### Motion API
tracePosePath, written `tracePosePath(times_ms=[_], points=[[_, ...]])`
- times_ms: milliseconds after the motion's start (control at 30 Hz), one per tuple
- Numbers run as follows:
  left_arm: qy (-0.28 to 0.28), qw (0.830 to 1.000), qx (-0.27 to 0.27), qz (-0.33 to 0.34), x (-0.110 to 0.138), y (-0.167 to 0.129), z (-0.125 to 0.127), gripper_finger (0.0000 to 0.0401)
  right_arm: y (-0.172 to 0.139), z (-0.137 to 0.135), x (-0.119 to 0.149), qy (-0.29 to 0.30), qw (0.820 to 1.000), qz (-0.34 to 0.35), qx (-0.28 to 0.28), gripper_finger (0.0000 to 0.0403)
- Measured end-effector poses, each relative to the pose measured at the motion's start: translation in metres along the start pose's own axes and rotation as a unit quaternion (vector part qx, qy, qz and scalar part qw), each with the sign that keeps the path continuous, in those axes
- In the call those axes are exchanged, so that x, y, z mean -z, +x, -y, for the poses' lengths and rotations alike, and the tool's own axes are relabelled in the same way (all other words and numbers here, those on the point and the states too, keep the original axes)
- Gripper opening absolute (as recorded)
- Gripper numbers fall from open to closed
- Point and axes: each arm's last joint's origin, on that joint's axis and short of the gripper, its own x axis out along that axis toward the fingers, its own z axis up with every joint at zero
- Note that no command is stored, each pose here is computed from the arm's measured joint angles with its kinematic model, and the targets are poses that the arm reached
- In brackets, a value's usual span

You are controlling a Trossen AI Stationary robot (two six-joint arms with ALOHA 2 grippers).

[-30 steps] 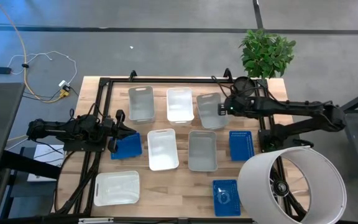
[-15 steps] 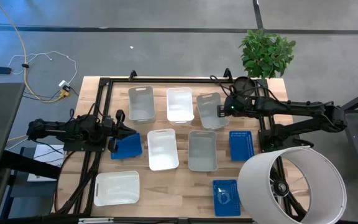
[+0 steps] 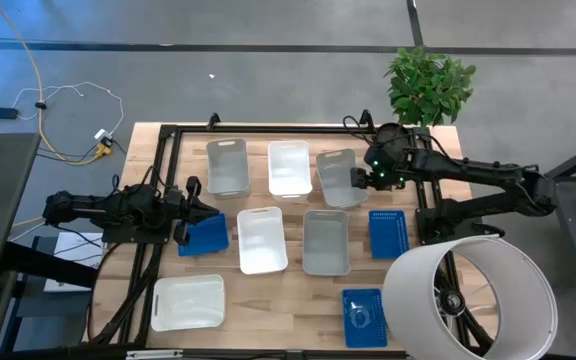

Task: Stack baskets by color
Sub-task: Stack the top right gray bin on top of the other bottom gray bin

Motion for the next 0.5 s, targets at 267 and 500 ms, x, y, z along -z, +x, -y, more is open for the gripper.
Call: tracePosePath(times_ms=[267, 500], points=[[0.0, 1.0, 0.0, 0.0, 0.0, 0.0, 0.0, 0.0001, 0.02, 0.003, -0.006, 0.008, 0.999, -0.046, 0.022, 0.024], [0.0, 1.0, 0.0, 0.0, 0.0, 0.0, 0.0, 0.0001, 0.037, 0.008, -0.003, 0.004, 0.994, -0.073, 0.086, 0.024]])
